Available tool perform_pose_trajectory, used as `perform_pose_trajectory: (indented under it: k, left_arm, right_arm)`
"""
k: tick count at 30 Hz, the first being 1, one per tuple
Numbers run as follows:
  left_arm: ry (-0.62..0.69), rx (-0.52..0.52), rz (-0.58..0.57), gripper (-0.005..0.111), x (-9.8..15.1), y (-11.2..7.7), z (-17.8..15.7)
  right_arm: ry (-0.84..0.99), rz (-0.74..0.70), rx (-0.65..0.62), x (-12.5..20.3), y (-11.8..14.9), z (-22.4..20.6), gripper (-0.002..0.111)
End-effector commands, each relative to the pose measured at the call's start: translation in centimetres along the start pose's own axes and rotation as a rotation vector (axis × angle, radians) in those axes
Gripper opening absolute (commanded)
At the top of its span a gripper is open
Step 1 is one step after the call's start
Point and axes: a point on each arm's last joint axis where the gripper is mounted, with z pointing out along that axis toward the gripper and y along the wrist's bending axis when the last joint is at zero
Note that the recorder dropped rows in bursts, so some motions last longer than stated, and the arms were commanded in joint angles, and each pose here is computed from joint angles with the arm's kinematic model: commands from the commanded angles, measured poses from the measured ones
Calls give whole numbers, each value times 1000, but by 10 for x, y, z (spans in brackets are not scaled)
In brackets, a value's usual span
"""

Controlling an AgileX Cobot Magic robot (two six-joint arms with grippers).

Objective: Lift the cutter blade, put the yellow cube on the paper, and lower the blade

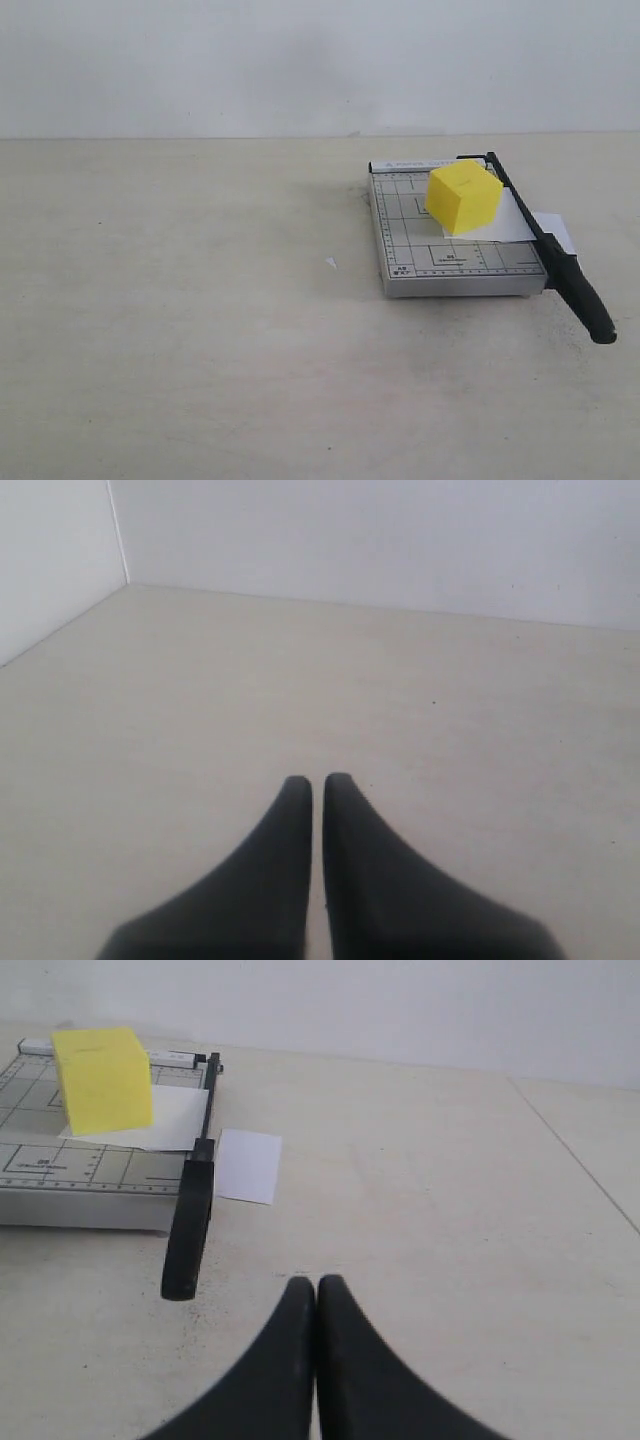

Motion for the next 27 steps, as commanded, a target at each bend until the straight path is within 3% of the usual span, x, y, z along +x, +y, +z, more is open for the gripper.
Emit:
perform_pose_trajectory:
  k: [1,27]
  left_arm:
    - [-11,-2,-3,4,-1,0,0]
    - [-11,-2,-3,4,-1,0,0]
  right_arm:
    - [-22,27,23,-2,-1,-1,0]
    - [-37,65,9,-3,0,-1,0]
